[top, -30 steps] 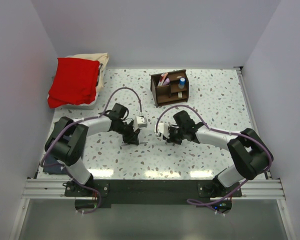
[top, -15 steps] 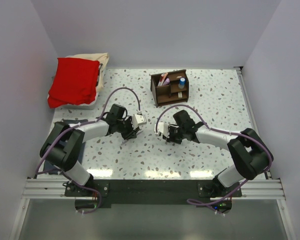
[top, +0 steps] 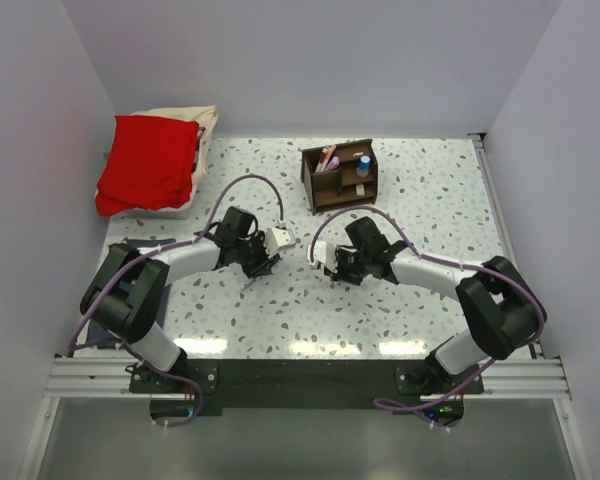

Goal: Sort the stationery into containers
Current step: Close the pen cap on the pen.

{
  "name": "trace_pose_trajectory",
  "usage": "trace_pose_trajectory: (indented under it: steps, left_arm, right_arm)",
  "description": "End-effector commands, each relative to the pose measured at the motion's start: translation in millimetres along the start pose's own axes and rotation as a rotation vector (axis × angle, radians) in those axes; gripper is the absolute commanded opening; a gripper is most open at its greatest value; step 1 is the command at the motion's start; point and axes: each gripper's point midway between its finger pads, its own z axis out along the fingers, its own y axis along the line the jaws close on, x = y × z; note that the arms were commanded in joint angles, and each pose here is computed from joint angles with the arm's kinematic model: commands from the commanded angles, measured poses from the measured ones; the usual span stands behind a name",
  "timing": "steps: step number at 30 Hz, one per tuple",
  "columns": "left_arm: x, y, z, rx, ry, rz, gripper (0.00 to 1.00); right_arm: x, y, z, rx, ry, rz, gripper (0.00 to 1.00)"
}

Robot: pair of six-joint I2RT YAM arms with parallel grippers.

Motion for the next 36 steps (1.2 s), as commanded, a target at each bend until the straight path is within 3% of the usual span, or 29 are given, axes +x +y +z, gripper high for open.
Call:
trace_pose_trajectory:
  steps: [1, 8, 11, 14, 18, 22, 24, 31, 36]
  left_arm:
    - [92.8, -38.1, -10.9, 0.087, 0.351, -0.115, 0.34]
    - [97.5, -45.4, -15.3, 0.068, 0.359, -0.156, 0.34]
    - [97.8, -45.6, -13.2, 0.061, 0.379, -0.152, 0.3]
    - [98.3, -46.2, -12.8, 0.056, 0.39, -0.146, 0.23]
    - [97.3, -55.8, -12.4, 0.128, 0.393, -0.147, 0.0]
    - [74.1, -55.3, -12.0, 0.232, 0.292, -0.137, 0.0]
    - [72.7, -60.5, -11.3, 0.308, 0.303, -0.153, 0.0]
    - [16.8, -63.7, 1.4, 0.535, 0.166, -0.183, 0.0]
    - [15.2, -72.4, 8.9, 0.634, 0.151, -0.21, 0.0]
  right_arm:
    - [-11.9, -7.9, -2.6, 0.014, -0.033, -0.018, 0.0]
    - [-10.8, -5.6, -1.4, 0.009, -0.033, -0.01, 0.0]
    - [-14.0, -8.6, -1.2, 0.012, -0.042, -0.014, 0.0]
    - [-17.0, -11.2, -1.1, 0.017, -0.049, -0.016, 0.0]
    - [-26.7, -15.2, -6.7, 0.033, -0.078, -0.004, 0.0]
    - [-45.4, -22.0, -17.9, 0.071, -0.143, -0.002, 0.0]
    - [-51.9, -26.0, -22.1, 0.09, -0.164, -0.01, 0.0]
    - [-66.2, -38.1, -29.1, 0.159, -0.232, -0.107, 0.0]
    - [-62.1, -36.8, -14.9, 0.135, -0.231, -0.147, 0.0]
